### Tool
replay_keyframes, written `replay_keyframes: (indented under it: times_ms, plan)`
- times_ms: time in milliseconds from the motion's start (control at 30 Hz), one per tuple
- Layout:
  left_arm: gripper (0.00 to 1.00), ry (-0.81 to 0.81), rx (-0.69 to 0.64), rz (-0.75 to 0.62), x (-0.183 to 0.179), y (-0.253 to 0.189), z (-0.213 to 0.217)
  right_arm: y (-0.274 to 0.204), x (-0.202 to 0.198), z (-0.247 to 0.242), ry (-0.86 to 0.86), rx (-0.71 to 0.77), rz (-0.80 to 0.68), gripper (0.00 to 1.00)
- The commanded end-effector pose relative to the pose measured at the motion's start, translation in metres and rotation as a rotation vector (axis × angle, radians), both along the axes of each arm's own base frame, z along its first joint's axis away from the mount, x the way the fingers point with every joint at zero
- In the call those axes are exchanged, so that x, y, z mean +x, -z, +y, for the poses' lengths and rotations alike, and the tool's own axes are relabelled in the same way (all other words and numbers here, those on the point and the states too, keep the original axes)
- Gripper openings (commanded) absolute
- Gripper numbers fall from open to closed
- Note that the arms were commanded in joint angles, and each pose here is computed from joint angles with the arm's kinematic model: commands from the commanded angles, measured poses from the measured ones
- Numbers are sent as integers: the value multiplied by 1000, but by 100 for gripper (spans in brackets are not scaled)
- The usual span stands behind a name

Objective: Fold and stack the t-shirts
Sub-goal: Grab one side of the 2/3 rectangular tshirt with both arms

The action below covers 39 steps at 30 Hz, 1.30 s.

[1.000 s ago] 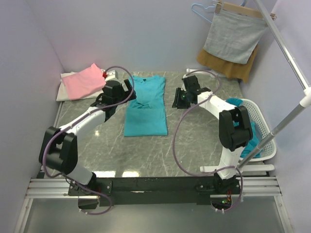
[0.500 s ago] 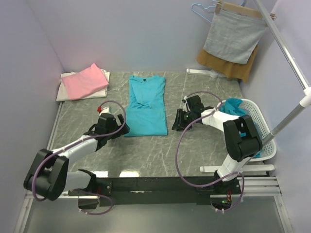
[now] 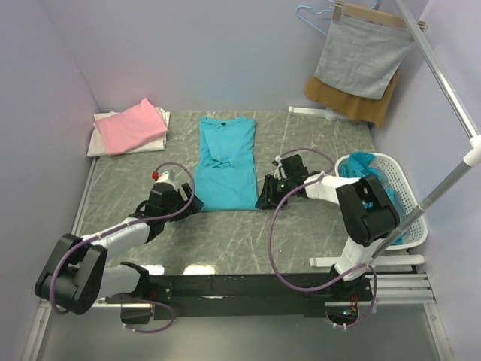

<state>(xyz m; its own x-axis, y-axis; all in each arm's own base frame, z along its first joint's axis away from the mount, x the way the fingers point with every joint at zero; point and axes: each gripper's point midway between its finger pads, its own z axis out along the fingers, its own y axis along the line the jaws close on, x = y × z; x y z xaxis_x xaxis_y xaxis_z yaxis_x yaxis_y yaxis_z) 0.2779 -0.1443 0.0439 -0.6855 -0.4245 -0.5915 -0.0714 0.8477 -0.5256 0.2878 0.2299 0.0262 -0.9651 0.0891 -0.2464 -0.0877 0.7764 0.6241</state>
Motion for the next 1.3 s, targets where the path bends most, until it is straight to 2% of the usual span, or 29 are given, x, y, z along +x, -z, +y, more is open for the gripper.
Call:
replay_keyframes:
  times_ms: [0, 233, 433, 533, 567, 633, 667, 933, 1200, 1267]
  plan:
    - [83, 35, -89, -28, 7, -3, -17, -2, 2, 22, -35, 34, -1, 42]
    - [78, 52, -96, 10, 10, 15, -24, 9, 6, 35, -42, 30, 15, 42]
    - [63, 68, -96, 30, 13, 25, -28, 13, 11, 38, -46, 26, 22, 41]
    - [43, 74, -101, 44, 12, 29, -30, 14, 13, 38, -42, 21, 23, 34]
    - [31, 70, -103, 50, 11, 30, -29, 11, 15, 38, -42, 23, 13, 26]
    - [16, 71, -100, 45, 10, 28, -28, 12, 15, 35, -33, 5, 8, 11]
    - [3, 69, -93, 55, 8, 29, -27, 9, 16, 35, -33, 3, -1, 0]
    - [1, 101, -73, 51, -9, 1, -28, -13, -8, 15, -31, -29, -56, 0]
    - [1, 202, -139, 109, -81, -18, -61, -20, -89, 9, -103, -27, -31, 0]
    - [1, 204, -151, 148, -100, -19, -65, -35, -106, 15, -124, -3, -55, 0]
